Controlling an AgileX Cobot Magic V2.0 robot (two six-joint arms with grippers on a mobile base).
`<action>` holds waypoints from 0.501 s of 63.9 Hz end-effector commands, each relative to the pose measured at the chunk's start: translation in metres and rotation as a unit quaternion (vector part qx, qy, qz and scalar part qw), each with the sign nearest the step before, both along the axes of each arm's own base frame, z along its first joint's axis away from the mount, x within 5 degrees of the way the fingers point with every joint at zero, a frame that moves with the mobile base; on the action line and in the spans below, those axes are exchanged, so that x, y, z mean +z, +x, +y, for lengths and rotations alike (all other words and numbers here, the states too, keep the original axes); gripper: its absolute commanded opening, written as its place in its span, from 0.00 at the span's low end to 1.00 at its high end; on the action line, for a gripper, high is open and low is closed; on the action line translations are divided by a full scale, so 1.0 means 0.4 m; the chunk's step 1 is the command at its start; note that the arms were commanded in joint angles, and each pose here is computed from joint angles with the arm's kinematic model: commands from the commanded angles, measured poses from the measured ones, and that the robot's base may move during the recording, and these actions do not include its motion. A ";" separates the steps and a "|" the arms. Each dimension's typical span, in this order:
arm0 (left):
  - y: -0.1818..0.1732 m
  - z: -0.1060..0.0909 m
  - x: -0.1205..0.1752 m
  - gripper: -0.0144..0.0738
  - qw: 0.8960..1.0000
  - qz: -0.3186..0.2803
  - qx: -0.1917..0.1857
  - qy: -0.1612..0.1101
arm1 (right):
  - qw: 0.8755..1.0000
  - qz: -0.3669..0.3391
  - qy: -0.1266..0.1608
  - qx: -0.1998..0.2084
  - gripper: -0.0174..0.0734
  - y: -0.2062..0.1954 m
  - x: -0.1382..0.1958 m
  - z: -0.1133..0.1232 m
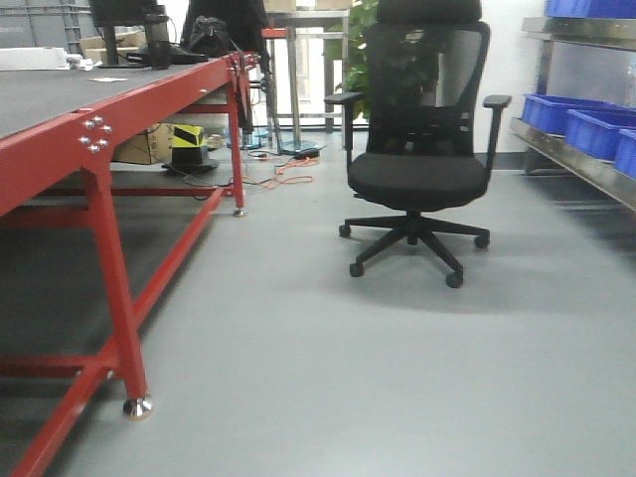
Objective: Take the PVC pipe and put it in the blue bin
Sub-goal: 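Hold the pipe in both grippers while the base turns away from the table, then hold the pipe while driving to the shelf of blue bins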
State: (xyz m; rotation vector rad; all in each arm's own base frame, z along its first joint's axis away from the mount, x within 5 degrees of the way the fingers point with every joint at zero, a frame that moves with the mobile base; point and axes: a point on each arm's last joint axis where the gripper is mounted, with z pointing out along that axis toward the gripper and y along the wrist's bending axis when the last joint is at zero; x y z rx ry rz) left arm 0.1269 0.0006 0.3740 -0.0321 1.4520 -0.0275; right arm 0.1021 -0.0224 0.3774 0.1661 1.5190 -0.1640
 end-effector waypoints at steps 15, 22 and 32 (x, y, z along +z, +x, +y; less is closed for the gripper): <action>-0.006 -0.001 0.013 0.04 1.000 -0.020 -0.003 -0.006 | 1.000 -0.017 -0.007 -0.003 0.01 -0.003 0.009 0.000; -0.006 -0.001 0.013 0.04 1.000 -0.020 -0.003 -0.006 | 1.000 -0.017 -0.007 -0.003 0.01 -0.003 0.009 0.000; -0.006 -0.001 0.013 0.04 1.000 -0.020 -0.003 -0.006 | 1.000 -0.017 -0.007 -0.003 0.01 -0.003 0.009 0.000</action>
